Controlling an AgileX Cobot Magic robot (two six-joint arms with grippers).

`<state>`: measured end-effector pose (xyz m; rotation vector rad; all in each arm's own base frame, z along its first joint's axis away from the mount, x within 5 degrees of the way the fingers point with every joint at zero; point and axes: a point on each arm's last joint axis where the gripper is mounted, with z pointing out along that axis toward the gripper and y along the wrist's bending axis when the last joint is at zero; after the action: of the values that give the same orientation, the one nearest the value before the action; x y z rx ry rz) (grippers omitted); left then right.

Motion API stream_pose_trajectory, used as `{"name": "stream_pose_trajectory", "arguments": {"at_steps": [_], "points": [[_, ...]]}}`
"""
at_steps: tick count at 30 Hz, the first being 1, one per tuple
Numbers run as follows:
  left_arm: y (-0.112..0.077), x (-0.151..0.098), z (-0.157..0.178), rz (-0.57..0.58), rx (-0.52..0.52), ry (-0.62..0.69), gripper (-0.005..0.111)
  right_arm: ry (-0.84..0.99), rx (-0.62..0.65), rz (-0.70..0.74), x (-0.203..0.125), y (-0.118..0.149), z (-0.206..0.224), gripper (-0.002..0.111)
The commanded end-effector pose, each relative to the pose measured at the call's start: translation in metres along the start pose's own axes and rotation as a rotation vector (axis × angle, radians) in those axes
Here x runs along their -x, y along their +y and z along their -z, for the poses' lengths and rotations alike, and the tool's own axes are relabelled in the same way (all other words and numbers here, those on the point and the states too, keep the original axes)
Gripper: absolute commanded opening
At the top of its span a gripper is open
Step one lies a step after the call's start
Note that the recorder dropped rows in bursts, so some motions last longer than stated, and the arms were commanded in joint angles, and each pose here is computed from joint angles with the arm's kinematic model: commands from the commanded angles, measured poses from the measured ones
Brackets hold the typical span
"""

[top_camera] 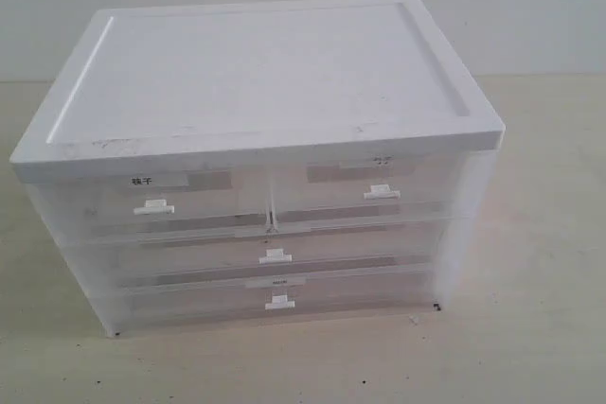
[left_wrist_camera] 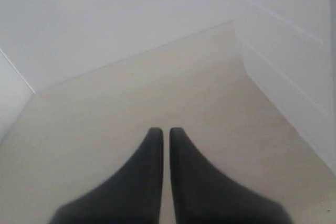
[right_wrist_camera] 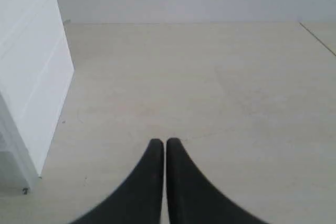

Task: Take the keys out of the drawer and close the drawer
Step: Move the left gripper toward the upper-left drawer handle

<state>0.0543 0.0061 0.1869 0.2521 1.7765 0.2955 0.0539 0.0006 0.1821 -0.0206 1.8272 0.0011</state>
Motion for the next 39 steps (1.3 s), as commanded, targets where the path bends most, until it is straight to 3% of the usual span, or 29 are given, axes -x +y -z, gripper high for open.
{"name": "stream_pose_trajectory", "arguments": {"at_steps": [1, 5, 13, 15, 16, 17, 19, 22, 26, 29, 32, 35, 39], "points": [[0.002, 0.009, 0.000, -0.072, 0.029, -0.107, 0.004, -0.118, -0.006, 0.012, 0.011, 0.000, 0.001, 0.000], [0.003, 0.027, 0.004, 0.111, 0.019, -0.316, 0.004, -0.310, -0.004, -0.011, 0.028, 0.000, 0.005, 0.000], [0.005, 0.040, 0.010, 0.357, -0.018, -0.471, 0.004, -0.590, -0.004, -0.018, 0.051, -0.001, 0.016, 0.000], [0.006, 0.042, 0.011, 0.522, -0.059, -0.497, 0.004, -0.624, 0.019, -0.087, 0.053, -0.001, 0.017, 0.000], [0.006, 0.041, 0.011, 0.677, -0.098, -0.489, 0.004, -0.629, 0.043, -0.161, 0.054, -0.001, 0.018, 0.000], [0.006, 0.041, 0.010, 0.757, -0.119, -0.481, 0.004, -0.628, 0.065, -0.227, 0.054, -0.001, 0.018, 0.000], [0.005, 0.041, 0.010, 0.827, -0.145, -0.474, 0.004, -0.630, 0.112, -0.370, 0.054, -0.001, 0.018, 0.000], [0.000, 0.049, 0.015, 0.728, -0.212, -0.555, 0.004, -0.660, 0.158, -0.375, 0.057, 0.002, 0.020, 0.000], [-0.025, 0.068, 0.029, 0.514, -0.541, -0.718, 0.004, -0.722, 0.314, -0.299, 0.062, 0.016, 0.027, 0.000], [-0.039, 0.076, 0.030, 0.383, -0.725, -0.680, 0.004, -0.725, 0.456, -0.276, 0.063, 0.028, 0.031, 0.000], [-0.050, 0.077, 0.019, 0.233, -0.834, -0.551, 0.004, -0.647, 0.530, -0.200, 0.059, 0.037, 0.027, 0.000], [-0.057, 0.073, 0.004, 0.149, -0.886, -0.470, 0.004, -0.554, 0.623, -0.120, 0.055, 0.047, 0.020, 0.000], [-0.062, 0.070, -0.012, 0.144, -0.944, -0.419, 0.004, -0.388, 0.670, -0.071, 0.048, 0.054, 0.001, 0.000]]}}
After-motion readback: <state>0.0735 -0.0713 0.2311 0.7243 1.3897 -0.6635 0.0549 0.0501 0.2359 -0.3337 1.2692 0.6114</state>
